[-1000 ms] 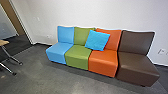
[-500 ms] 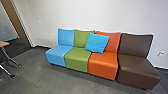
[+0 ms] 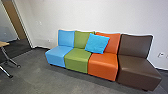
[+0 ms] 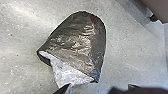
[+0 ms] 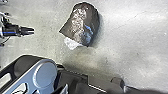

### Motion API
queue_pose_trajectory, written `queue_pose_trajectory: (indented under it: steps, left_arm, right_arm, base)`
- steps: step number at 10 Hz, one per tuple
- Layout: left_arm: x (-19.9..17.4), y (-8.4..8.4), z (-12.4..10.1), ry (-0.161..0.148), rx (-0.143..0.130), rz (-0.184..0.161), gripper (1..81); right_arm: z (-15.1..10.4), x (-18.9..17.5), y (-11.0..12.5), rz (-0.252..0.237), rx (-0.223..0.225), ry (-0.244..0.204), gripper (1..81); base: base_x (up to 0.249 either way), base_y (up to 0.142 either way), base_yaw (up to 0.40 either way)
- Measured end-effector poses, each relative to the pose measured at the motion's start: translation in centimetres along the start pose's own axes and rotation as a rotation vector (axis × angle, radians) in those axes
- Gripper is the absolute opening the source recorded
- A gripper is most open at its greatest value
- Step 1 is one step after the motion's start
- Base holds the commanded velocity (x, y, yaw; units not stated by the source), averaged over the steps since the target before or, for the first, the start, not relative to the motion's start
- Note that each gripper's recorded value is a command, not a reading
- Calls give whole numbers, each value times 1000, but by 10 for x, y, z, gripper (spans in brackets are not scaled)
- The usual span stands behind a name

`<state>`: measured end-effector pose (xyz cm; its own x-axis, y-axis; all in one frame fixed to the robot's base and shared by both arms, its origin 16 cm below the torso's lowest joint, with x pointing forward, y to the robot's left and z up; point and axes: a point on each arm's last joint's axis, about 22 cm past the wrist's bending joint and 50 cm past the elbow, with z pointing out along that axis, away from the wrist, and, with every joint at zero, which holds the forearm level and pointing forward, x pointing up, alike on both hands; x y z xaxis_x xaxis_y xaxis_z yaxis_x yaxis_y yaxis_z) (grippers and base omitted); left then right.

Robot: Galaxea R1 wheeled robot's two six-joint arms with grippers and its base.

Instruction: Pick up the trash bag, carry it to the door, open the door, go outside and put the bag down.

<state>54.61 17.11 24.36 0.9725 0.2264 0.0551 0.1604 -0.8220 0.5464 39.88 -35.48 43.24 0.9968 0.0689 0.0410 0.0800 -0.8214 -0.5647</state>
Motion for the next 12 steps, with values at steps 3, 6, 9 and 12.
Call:
queue_pose_trajectory:
  steps: [3, 6, 9, 12]
  left_arm:
    - [-35, -20, 38, -132, -41, -163, 811]
    - [1, -36, 30, -141, -55, -212, 811]
    - [19, -56, 46, -89, -33, -204, 811]
    - [49, -76, 60, -7, 19, -170, 811]
  right_arm:
    - [40, -8, 25, 32, 6, -47, 811]
    - [61, -9, 40, 35, 7, -49, 811]
    - [77, -10, 57, 18, -4, -20, 811]
    - [92, -12, 70, -5, -10, 13, 811]
  base:
    - [0, 0, 0]
    - [0, 0, 0]
    - [0, 0, 0]
    - [0, 0, 0]
